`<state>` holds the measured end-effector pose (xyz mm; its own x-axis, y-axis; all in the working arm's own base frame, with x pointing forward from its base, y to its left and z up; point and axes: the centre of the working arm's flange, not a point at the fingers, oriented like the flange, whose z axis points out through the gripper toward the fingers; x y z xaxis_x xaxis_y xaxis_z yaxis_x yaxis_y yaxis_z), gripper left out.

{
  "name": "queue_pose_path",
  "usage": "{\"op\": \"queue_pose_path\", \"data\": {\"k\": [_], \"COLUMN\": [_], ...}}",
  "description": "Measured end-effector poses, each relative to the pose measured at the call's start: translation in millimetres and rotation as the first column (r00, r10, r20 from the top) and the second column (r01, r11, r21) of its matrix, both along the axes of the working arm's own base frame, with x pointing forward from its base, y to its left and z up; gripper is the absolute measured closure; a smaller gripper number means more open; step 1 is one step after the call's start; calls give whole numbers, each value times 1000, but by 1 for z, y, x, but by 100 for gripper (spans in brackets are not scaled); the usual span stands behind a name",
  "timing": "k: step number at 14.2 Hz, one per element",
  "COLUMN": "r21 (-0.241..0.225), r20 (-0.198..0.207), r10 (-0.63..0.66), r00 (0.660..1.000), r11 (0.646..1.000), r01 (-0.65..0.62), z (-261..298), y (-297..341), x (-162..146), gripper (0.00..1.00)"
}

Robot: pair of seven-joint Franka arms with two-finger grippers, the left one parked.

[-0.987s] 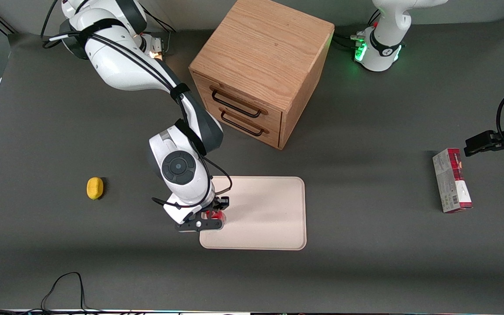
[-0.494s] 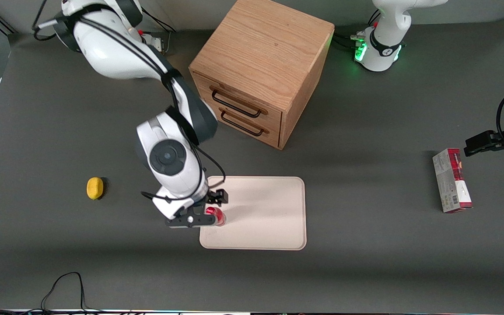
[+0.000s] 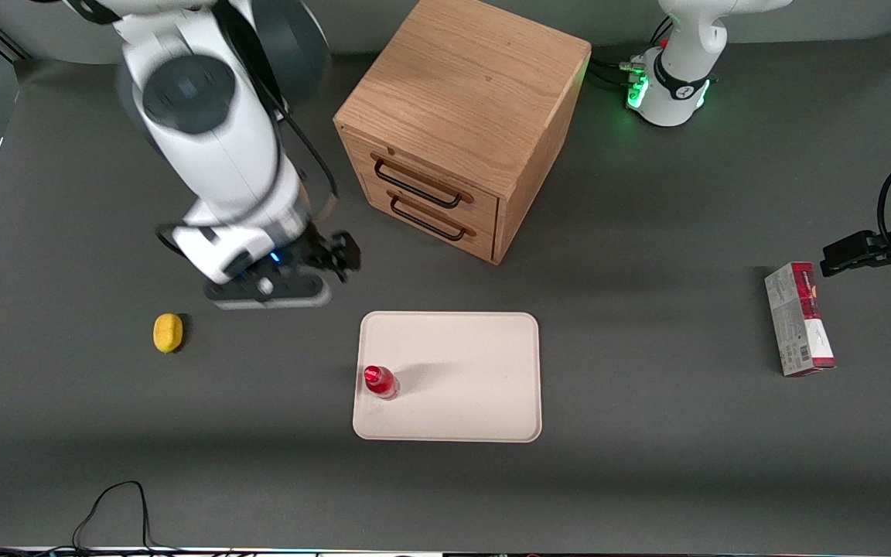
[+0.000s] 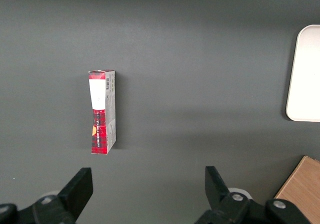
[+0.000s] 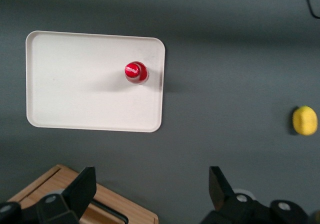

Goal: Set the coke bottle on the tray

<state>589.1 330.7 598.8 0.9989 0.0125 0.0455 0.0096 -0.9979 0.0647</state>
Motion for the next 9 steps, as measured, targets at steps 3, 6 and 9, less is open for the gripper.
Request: {"op": "queue_pose_path", "data": {"k": [3, 6, 9], "r21": [6, 65, 68], "r20": [-5, -27, -46], "r10": [-10, -28, -24], "r00": [1000, 999, 999], "r11": [1000, 997, 997], "r01": [10, 30, 27], "z": [44, 59, 58], "y": [-45, -135, -231], "x": [-17, -14, -17], "gripper": [0, 0, 0]}}
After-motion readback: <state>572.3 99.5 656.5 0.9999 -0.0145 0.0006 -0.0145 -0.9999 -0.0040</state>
